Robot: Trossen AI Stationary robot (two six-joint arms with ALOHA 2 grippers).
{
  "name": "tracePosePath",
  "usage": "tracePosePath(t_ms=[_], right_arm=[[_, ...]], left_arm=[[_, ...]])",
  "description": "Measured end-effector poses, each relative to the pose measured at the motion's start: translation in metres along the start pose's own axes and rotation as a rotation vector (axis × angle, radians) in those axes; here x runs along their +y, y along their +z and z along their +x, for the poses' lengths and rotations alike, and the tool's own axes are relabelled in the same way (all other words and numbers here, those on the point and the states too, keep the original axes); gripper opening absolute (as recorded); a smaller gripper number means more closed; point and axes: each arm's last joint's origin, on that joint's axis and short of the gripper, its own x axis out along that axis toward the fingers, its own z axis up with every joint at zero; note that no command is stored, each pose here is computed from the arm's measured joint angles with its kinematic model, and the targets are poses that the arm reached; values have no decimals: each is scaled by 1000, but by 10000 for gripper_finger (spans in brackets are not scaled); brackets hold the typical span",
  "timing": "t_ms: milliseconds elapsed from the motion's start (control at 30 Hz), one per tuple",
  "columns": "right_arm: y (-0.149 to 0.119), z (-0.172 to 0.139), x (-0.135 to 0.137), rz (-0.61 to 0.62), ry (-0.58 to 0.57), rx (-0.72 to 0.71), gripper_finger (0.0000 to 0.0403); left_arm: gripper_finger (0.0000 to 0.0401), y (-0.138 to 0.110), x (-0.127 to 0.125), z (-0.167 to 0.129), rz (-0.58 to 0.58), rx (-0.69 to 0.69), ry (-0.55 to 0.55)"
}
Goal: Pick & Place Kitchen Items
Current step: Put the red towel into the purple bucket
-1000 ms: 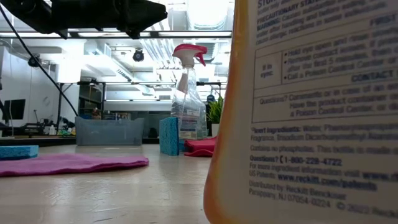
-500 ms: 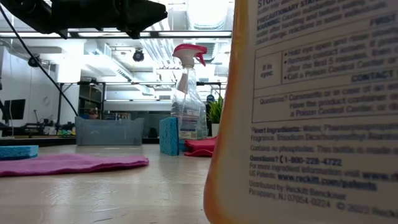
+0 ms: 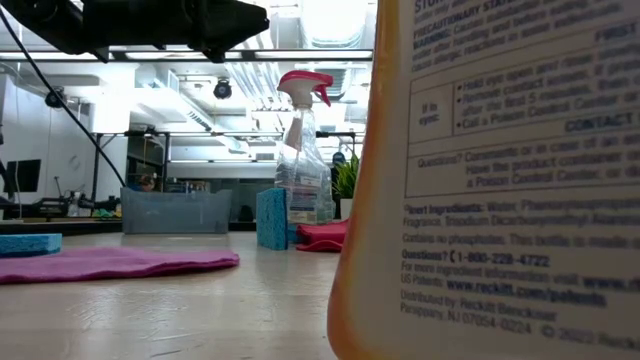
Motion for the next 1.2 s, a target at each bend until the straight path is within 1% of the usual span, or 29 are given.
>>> tracePosePath(t_ms=[133, 233, 367, 500, 533, 700, 833, 967, 1067, 1133, 1200], right_arm=[[3, -9, -1, -3, 11, -26, 18], [8, -20, 1, -43, 38, -61, 18], [15, -36, 1, -166, 58, -101, 18], [21, -49, -4, -324, 39, -104, 18], [23, -52, -5, -347, 39, -108, 18], [32, -64, -5, -348, 36, -152, 18], [37, -66, -11, -330, -39, -193, 18], [41, -62, -20, -321, -94, -181, 20], [45, -58, -28, -307, -127, -180, 42], [47, -54, -34, -298, -160, -176, 75], [49, -49, -41, -291, -190, -169, 119]], left_arm=[[156, 0, 0, 0, 0, 1, 0], [156, 0, 0, 0, 3, 1, 0], [156, 0, 0, 0, 3, 0, 0], [156, 0, 0, 0, 3, -2, 1], [156, 0, 0, 0, 3, -2, 1], [156, 0, 0, 0, 3, -2, 1], [156, 0, 0, 0, 17, -2, 1], [156, 0, 0, 0, 21, -2, 1], [156, 0, 0, 0, 21, -2, 1], [156, 0, 0, 0, 21, -2, 1], [156, 0, 0, 0, 21, -2, 1]])
